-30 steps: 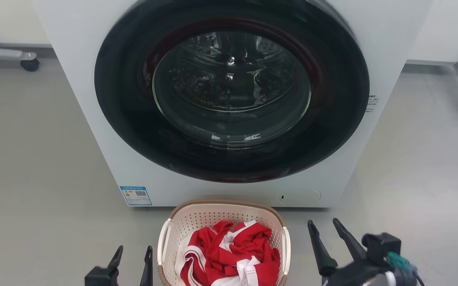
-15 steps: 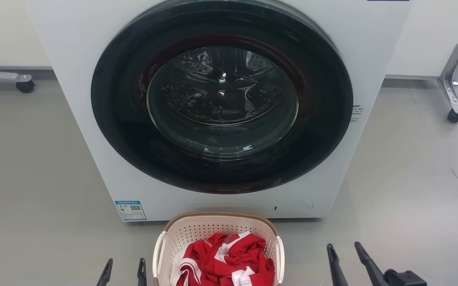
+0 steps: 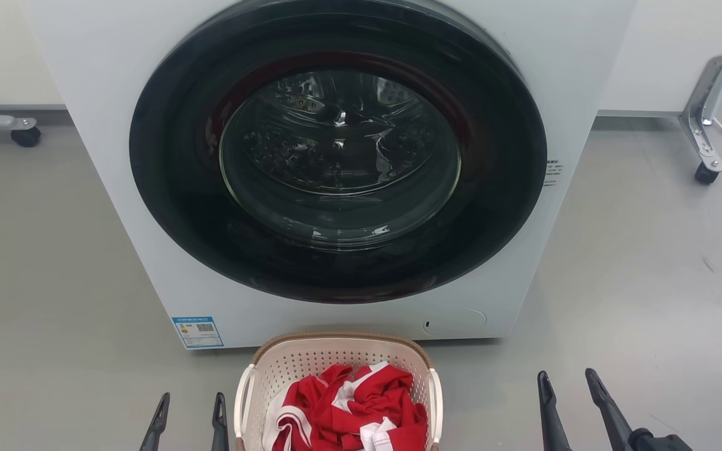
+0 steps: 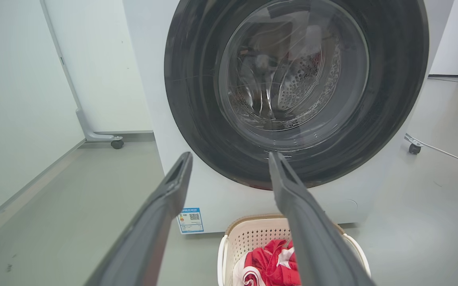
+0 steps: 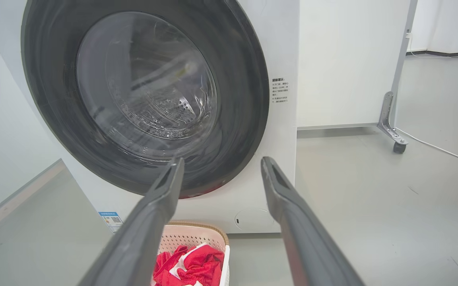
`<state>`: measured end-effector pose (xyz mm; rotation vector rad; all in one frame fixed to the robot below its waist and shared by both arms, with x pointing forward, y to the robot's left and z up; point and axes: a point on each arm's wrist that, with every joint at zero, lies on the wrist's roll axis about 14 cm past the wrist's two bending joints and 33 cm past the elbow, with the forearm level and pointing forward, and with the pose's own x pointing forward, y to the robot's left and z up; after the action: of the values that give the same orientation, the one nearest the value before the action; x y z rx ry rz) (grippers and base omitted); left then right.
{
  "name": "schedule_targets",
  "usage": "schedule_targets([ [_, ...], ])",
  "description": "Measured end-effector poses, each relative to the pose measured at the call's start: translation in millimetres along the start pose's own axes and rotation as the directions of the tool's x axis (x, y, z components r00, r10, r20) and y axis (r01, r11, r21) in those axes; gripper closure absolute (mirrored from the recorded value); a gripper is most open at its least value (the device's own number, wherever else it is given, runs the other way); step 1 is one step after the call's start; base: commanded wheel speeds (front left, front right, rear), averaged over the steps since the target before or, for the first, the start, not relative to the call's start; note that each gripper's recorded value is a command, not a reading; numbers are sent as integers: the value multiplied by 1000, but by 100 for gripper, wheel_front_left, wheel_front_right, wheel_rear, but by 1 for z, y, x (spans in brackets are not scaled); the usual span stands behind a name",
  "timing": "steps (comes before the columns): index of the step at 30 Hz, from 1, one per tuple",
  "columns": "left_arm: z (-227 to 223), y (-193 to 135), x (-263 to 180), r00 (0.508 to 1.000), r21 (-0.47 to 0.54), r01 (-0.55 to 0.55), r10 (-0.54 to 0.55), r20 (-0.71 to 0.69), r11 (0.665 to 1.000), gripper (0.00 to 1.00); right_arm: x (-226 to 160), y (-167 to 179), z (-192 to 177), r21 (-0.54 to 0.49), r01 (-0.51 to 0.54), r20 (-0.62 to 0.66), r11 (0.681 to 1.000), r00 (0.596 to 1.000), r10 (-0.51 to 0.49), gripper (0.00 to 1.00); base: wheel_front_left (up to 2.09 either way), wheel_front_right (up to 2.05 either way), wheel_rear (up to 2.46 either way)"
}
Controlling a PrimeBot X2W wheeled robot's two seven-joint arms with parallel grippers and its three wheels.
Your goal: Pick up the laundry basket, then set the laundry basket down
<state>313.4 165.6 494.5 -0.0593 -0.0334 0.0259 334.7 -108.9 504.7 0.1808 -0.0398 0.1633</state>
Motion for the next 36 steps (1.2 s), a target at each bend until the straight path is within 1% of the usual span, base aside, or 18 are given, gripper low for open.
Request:
schedule_targets([
  [6, 1, -1, -1, 1000, 18, 3, -3, 4, 1000, 0, 3, 1, 11, -16, 5, 37, 1000, 999, -4, 0, 0, 0, 0],
  [22, 3, 1, 0, 1000, 38, -10, 10, 0, 999, 0, 5, 1, 19, -43, 15, 67, 999, 998, -12, 0, 0, 0, 0],
  [23, 1, 2, 0, 1000, 37, -11, 11, -7, 999, 100, 4, 1, 17, -43, 15, 60, 999, 998, -12, 100, 0, 0, 0],
  [26, -13, 2, -4, 998, 41, -11, 13, -55, 999, 100, 1, -1, 0, -48, 19, 7, 999, 1000, -19, 100, 0, 0, 0],
  [29, -17, 4, -4, 997, 30, -15, 17, -70, 999, 100, 0, -3, -4, -44, 25, -6, 999, 1000, -25, 100, 0, 0, 0],
  [33, -22, 7, -4, 995, 1, -26, 26, -93, 1000, 100, -1, -9, -8, 3, 47, -28, 999, 999, -47, 100, 0, 0, 0],
  [36, -26, 8, -4, 993, -47, -37, 32, -113, 998, 100, 0, -14, -9, 38, 64, -40, 997, 997, -62, 100, 0, 0, 0],
])
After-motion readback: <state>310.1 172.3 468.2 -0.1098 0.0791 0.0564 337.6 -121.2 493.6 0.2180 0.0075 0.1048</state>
